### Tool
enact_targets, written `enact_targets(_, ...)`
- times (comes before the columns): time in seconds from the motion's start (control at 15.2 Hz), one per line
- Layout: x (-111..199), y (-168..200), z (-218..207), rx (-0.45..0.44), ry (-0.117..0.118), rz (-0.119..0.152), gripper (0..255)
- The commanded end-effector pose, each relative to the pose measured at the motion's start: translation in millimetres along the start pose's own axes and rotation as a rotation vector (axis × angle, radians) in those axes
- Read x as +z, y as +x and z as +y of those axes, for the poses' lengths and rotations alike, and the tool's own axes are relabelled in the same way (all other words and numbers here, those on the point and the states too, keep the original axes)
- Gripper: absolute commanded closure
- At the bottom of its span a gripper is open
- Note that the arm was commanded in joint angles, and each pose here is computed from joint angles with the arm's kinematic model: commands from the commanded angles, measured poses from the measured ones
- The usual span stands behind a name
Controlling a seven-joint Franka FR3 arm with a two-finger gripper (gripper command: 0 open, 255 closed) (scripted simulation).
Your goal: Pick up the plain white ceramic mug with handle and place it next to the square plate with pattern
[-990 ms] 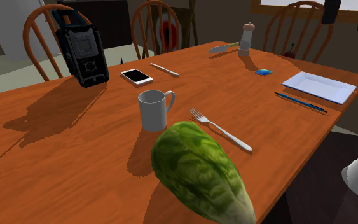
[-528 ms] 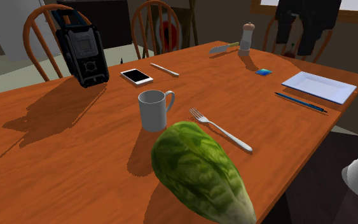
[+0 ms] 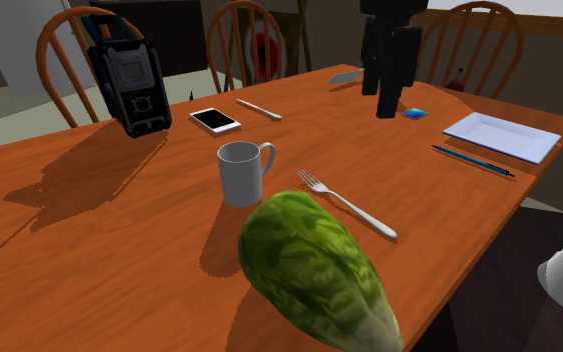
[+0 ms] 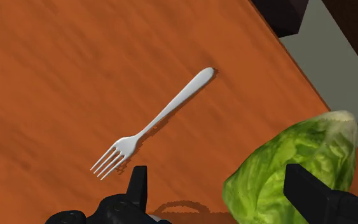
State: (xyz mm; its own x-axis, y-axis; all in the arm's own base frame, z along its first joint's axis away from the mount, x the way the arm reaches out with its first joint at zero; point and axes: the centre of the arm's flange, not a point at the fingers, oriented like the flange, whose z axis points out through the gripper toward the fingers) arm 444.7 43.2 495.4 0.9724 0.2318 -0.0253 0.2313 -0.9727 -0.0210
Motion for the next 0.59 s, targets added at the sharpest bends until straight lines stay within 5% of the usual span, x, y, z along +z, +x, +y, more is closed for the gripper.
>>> enact_targets(0.0, 10, 24, 3, -0.003, -0.003, 0.011, 0)
enact_targets(0.53, 49, 116, 13, -0.013, -0.014, 0.051, 0)
